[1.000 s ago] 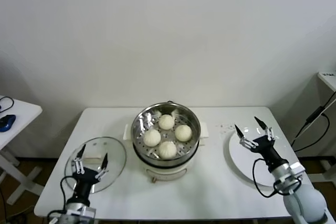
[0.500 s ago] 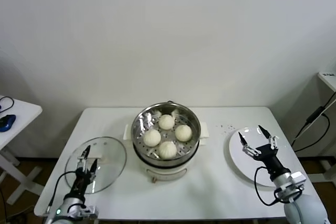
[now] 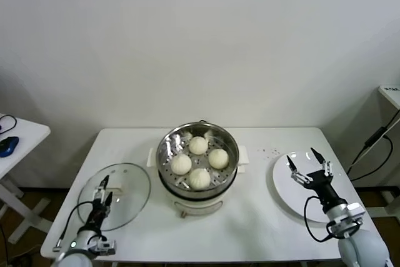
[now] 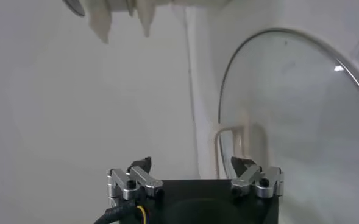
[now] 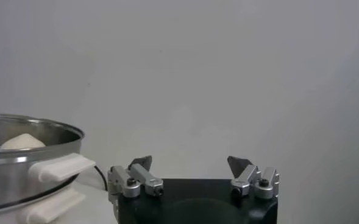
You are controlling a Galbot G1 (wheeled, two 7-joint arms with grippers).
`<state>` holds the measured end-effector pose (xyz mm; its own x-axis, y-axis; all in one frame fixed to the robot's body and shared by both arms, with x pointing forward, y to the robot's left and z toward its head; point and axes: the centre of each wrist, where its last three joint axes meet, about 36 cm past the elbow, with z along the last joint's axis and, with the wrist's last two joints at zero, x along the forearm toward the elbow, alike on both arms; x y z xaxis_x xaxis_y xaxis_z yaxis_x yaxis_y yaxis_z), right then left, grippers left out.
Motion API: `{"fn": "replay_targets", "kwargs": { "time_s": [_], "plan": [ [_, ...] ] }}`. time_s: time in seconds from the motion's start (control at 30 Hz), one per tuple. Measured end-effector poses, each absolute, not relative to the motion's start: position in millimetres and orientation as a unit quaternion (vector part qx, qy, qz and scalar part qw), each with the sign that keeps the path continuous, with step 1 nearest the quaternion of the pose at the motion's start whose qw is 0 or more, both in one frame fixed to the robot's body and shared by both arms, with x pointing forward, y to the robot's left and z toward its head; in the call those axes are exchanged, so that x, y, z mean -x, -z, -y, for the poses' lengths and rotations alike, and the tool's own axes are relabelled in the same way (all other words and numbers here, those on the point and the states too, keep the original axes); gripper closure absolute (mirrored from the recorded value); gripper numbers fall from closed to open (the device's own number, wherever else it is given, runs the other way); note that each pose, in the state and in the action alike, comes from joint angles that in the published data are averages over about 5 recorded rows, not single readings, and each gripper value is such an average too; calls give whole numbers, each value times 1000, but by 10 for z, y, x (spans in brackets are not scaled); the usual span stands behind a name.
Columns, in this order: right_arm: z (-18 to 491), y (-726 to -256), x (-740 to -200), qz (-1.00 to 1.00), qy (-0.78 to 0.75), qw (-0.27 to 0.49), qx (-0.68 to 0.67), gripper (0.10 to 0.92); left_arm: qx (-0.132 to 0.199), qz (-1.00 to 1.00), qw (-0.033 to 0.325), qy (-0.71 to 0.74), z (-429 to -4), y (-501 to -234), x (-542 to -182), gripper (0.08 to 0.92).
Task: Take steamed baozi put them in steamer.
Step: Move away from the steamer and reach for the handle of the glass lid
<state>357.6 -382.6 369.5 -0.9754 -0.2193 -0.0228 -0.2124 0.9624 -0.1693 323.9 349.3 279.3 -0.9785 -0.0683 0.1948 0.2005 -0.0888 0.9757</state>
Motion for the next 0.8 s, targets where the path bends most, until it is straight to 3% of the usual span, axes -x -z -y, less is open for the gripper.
{"fn": "replay_targets", "kwargs": {
  "time_s": [0.8],
  "plan": [
    [3773, -3486, -3534, -989, 88, 11, 116, 200, 26, 675, 108, 729, -3466, -2697, -3632, 177]
  ]
}}
